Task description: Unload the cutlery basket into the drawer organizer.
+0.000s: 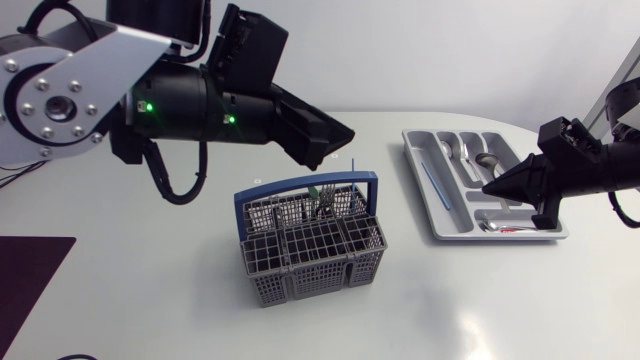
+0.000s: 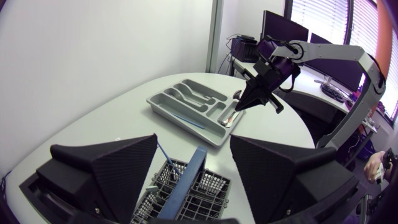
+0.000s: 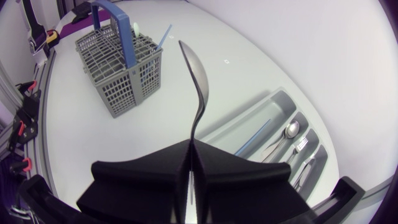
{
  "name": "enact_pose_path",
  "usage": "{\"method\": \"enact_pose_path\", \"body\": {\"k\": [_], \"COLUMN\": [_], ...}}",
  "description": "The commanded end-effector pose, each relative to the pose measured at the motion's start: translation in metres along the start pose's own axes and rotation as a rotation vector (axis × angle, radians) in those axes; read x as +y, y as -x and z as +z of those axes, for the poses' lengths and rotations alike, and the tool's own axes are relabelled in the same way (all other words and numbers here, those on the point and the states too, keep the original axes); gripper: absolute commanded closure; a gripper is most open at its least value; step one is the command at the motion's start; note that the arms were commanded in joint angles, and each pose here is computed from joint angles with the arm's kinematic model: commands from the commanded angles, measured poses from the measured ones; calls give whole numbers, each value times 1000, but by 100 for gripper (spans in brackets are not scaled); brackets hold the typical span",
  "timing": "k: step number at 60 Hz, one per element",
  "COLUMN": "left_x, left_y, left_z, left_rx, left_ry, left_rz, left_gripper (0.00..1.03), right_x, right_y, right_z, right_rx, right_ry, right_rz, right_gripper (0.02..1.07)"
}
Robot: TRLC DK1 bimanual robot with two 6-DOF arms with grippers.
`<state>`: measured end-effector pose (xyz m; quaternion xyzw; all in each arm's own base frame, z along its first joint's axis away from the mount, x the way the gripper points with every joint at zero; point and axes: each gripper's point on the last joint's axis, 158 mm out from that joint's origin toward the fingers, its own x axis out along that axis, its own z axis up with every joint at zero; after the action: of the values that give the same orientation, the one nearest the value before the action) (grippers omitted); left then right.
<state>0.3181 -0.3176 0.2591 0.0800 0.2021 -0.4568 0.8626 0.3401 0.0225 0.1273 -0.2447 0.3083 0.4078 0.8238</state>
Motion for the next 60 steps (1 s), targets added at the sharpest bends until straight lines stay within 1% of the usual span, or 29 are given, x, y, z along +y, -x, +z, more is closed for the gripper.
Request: {"method": "enact_pose_path", "body": {"k": [1, 23, 33, 45, 49, 52, 60], "left_x": [2, -1, -5, -7, -7, -8, -8], "left_y": [4, 6, 6, 8, 8, 8, 7], "left_z": [-12, -18, -19, -19, -19, -20, -22], "left_rx": [21, 33, 39, 43, 43, 44, 47], "left_ry": [-18, -35, -43, -52, -52, -53, -53], "left_rz": [9, 4, -4, -7, -7, -9, -9], "left_gripper": [23, 23, 23, 23, 23, 23, 23], "right_x": [-10, -42, -63, -94, -98, -106, -108], "right_y": [0, -1, -2, -9, -11, -14, -19], "right_z": [-12, -73, -95, -125, -133, -140, -151], "right_rx": [26, 183, 257, 369, 399, 426, 460], "right_ry": [62, 154, 200, 296, 321, 346, 386], "right_rz": [14, 7, -10, -52, -47, -72, -71], "right_gripper": [101, 101, 101, 101, 101, 101, 101]}}
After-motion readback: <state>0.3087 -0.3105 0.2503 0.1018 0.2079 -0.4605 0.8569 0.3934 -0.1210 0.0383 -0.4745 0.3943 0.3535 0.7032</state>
